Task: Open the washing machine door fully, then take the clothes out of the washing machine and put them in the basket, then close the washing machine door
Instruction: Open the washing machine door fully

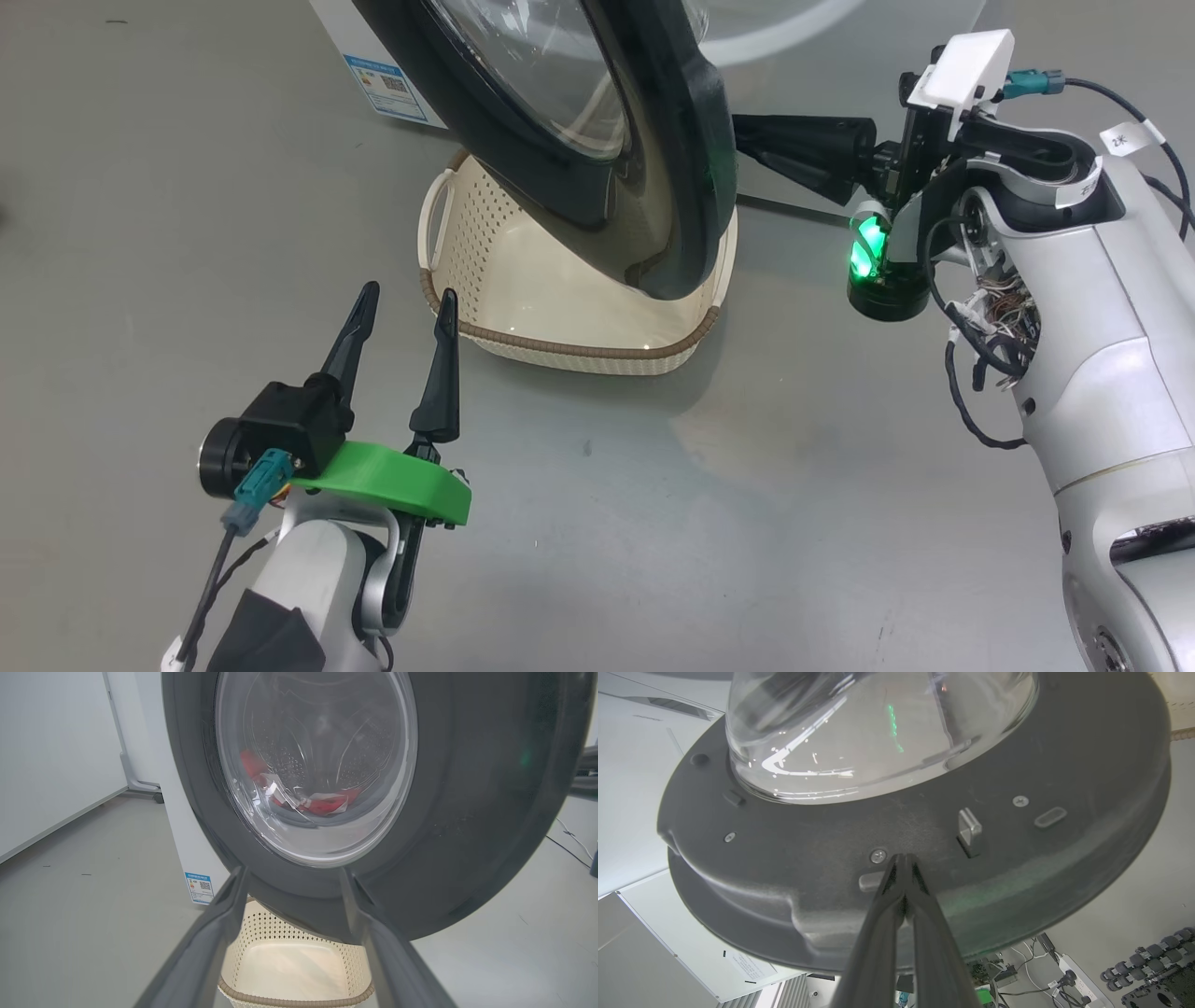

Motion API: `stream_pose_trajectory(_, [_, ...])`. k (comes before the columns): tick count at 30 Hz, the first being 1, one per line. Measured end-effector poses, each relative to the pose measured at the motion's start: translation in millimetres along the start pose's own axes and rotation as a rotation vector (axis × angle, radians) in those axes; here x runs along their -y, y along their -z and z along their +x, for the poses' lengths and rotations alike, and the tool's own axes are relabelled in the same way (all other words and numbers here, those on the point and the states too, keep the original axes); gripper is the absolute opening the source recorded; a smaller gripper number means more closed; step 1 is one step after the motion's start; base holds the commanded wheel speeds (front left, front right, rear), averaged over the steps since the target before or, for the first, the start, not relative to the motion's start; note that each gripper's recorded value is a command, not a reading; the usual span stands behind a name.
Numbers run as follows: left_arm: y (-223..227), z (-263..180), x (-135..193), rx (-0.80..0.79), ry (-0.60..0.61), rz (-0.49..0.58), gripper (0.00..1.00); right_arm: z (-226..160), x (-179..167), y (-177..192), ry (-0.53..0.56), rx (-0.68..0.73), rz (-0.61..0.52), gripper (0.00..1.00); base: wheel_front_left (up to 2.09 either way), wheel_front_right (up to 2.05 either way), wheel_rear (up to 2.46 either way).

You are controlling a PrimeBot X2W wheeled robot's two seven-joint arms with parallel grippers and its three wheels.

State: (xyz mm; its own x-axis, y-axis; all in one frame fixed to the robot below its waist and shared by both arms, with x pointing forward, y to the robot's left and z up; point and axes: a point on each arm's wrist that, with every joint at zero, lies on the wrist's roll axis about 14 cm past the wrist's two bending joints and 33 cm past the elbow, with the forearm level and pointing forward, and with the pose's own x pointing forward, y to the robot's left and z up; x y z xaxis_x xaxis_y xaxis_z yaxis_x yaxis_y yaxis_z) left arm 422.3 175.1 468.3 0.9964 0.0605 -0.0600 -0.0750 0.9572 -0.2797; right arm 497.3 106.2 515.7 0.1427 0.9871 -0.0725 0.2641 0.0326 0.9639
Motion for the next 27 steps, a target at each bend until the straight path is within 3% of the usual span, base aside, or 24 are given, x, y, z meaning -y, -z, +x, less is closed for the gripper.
stream_pose_trajectory(27, [-4.2, -10.9, -1.5, 0.008, -0.006, 0.006, 1.0, 35.4, 8.9, 83.5, -0.015, -0.219, 0.019, 0.0, 0.0, 0.0, 0.0])
